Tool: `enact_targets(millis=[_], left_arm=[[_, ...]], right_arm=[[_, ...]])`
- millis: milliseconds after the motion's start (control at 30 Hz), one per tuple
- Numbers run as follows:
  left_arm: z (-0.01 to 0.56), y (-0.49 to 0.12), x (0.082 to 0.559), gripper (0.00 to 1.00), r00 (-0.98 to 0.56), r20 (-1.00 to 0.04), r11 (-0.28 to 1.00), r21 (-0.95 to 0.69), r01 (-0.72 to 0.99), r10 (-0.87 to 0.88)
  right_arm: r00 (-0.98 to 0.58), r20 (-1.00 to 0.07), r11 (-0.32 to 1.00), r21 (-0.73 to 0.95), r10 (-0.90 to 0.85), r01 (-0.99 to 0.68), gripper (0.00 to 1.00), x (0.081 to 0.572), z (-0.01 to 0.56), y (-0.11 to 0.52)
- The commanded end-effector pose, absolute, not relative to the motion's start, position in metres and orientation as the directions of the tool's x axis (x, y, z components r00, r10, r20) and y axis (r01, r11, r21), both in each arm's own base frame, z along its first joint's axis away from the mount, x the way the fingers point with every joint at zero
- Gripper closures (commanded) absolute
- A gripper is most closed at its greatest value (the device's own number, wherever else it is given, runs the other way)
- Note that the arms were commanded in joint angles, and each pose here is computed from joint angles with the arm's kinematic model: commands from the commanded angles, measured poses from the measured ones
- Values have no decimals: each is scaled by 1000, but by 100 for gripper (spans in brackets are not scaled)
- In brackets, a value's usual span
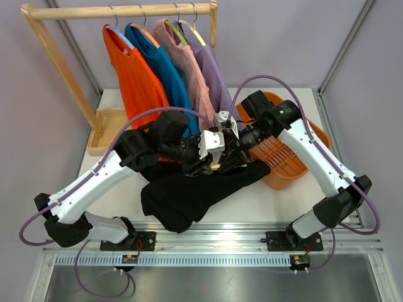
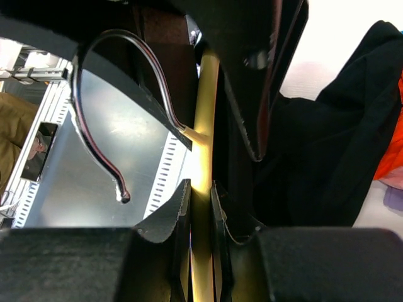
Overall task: Remove the t-shirt from the hanger
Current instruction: Remove the tshirt from the hanger
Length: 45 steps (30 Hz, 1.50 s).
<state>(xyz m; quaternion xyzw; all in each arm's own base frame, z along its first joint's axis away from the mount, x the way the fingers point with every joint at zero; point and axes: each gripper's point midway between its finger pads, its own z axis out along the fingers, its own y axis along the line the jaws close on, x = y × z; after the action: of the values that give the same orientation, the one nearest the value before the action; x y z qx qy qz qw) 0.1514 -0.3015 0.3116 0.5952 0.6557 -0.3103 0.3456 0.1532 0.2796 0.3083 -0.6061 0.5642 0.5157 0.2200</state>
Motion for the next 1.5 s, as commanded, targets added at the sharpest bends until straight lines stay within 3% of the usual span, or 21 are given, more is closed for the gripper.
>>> enact_targets(millis=[0, 133, 267, 300, 600, 667, 800, 1033, 1367, 1467], left_arm=[[328, -307, 154, 60, 7, -845, 78, 57, 995, 534], [323, -306, 152, 72, 5, -846, 73, 52, 996, 533], [324, -308, 152, 98, 4, -853, 72, 49, 996, 522], [325, -308, 151, 100, 1, -855, 73, 45, 996, 518], [340, -306, 148, 100, -48, -911, 145, 13, 989, 410], [343, -305, 147, 100, -81, -917, 174, -13, 985, 391], [340, -301, 149, 100, -149, -908, 225, -63, 972, 391], [337, -295, 147, 100, -233, -897, 277, -132, 952, 376], [339, -281, 146, 100, -519, -823, 457, -380, 804, 231], [335, -280, 145, 100, -600, -784, 494, -463, 736, 160]], right_arm=[[-155, -895, -311, 302, -419, -901, 100, 141, 330, 281], [-160, -896, -316, 307, -415, -898, 100, 139, 330, 281], [-162, -896, -319, 309, -412, -896, 100, 138, 331, 281], [-164, -897, -320, 311, -411, -895, 100, 138, 332, 281], [-165, -896, -311, 309, -413, -899, 98, 138, 329, 280], [-162, -898, -304, 301, -409, -904, 91, 139, 331, 281], [-129, -905, -267, 252, -405, -930, 65, 150, 338, 283], [-134, -912, -193, 223, -389, -956, 43, 173, 351, 279], [-212, -912, -35, 239, -352, -970, 39, 192, 372, 247], [-317, -878, 115, 295, -360, -948, 39, 197, 362, 241]])
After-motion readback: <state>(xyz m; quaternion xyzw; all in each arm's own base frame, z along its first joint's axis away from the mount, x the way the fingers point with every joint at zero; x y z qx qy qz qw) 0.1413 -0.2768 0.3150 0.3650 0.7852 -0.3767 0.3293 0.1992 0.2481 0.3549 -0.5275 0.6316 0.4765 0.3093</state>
